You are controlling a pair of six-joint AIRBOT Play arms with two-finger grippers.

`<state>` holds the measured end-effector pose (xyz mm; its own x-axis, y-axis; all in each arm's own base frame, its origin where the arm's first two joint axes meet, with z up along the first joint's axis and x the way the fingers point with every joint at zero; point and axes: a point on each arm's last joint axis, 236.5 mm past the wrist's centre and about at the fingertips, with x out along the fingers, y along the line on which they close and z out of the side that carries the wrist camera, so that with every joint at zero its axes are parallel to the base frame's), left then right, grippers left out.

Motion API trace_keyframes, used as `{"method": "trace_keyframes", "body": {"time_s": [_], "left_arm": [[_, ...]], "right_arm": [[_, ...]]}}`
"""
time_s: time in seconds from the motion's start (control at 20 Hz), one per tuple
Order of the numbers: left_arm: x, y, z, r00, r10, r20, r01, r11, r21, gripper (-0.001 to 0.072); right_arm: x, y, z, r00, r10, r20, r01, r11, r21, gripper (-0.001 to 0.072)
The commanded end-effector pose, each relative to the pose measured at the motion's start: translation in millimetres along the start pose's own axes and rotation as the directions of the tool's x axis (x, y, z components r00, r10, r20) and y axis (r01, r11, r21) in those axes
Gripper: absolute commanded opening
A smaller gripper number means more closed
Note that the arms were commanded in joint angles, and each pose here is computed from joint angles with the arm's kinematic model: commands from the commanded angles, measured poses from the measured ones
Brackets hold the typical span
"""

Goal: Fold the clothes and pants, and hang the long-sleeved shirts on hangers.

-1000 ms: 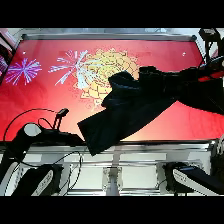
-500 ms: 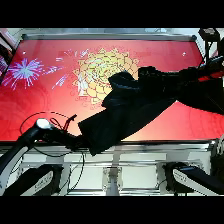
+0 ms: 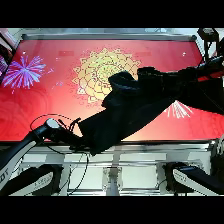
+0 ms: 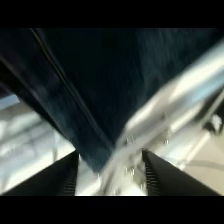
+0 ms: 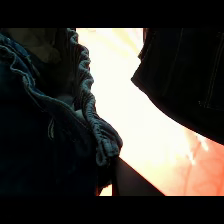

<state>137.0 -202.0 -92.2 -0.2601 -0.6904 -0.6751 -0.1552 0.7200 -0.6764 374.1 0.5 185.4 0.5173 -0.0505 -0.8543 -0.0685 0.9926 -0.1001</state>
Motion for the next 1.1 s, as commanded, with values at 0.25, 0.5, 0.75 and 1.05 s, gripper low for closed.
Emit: {"method": "trace_keyframes", "body": {"time_s": [0.25,0.5,0.75,1.05], "left_arm": [[-18,-55,52,0.963,-0.166,0.210,0.142,0.982,0.127,0.0027],[-199,-54,111,0.799,-0.107,0.592,0.039,0.991,0.127,0.0025],[-455,-8,80,0.269,0.235,0.934,-0.158,0.967,-0.198,0.0025],[-587,-34,42,-0.093,0.233,0.968,-0.180,0.952,-0.246,0.0026]], "right_arm": [[0,9,1,0.999,0.039,0.004,-0.039,0.996,-0.079,0.0029],[-9,-19,23,0.995,-0.029,0.098,0.034,0.998,-0.047,0.0027],[-58,-65,62,0.953,-0.007,0.302,-0.042,0.987,0.154,0.0026],[-90,-133,69,0.907,-0.084,0.413,-0.064,0.941,0.333,0.0026]]}}
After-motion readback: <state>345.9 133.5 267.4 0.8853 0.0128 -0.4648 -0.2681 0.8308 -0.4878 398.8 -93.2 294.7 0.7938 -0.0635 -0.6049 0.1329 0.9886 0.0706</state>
